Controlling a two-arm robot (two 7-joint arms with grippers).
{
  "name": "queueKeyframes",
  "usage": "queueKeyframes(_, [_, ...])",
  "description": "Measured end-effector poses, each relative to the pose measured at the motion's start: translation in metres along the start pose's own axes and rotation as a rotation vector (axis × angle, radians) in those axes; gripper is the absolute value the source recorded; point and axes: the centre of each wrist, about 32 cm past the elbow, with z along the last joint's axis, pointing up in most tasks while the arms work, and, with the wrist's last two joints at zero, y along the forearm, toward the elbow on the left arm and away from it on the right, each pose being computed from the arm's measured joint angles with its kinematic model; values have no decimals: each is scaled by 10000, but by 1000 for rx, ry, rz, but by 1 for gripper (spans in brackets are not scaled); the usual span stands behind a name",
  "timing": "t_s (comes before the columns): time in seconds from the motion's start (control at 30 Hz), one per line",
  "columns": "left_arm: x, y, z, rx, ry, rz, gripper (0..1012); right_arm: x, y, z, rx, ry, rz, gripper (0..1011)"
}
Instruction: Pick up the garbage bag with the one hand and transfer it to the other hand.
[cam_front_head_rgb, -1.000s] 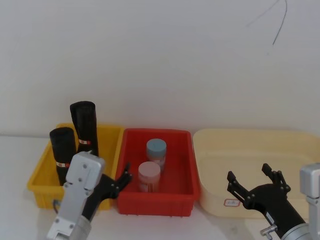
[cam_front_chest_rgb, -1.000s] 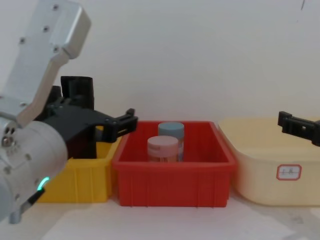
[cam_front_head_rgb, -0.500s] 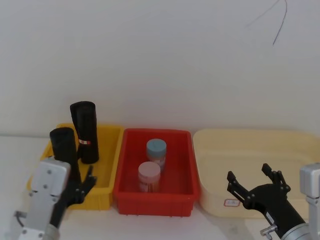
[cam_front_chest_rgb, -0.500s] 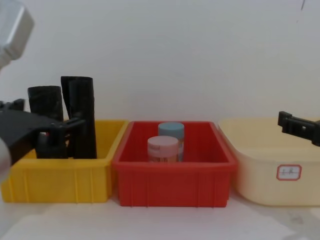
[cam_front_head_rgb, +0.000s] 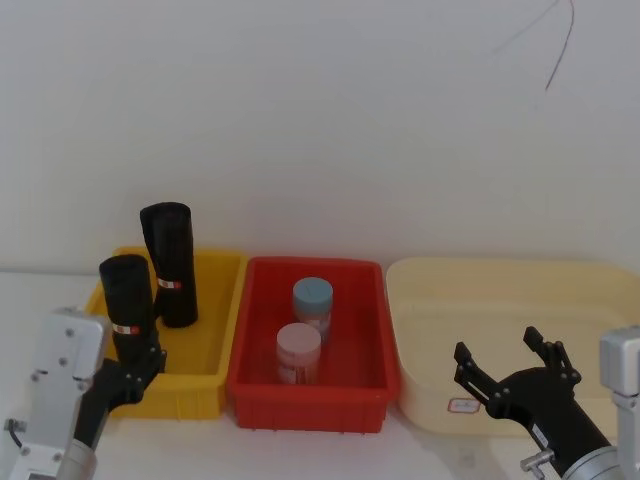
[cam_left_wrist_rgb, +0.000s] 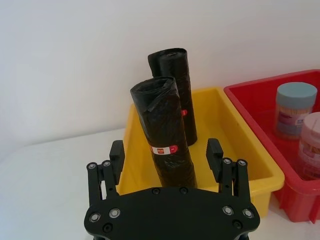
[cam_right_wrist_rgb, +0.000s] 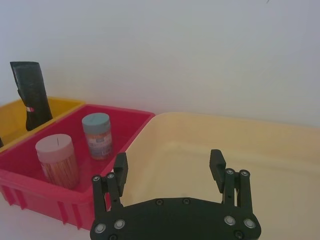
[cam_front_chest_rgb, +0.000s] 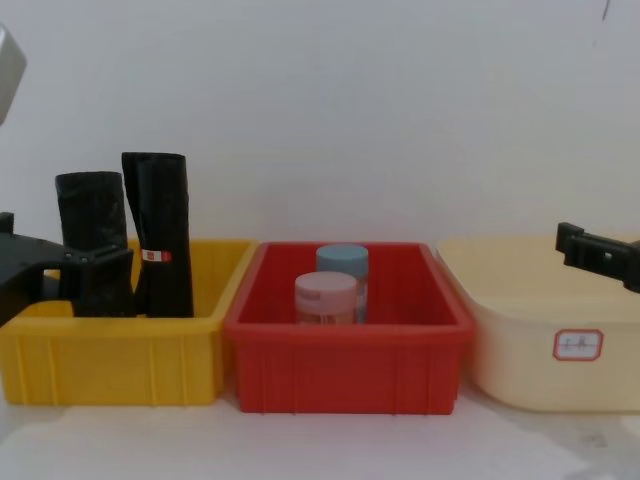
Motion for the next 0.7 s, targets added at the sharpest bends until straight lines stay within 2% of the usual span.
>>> queueKeyframes(0.3, [31,-144,-37,2,45,-6,1001,0,0,0,0,0,0,1001])
queueKeyframes(0.5, [50,-286,-68,-13,87,-13,1001,0,0,0,0,0,0,1001])
queueKeyframes(0.53, [50,-286,-68,-13,87,-13,1001,0,0,0,0,0,0,1001])
queueKeyframes(0.7, [65,-403,-92,-22,107,-20,1001,0,0,0,0,0,0,1001])
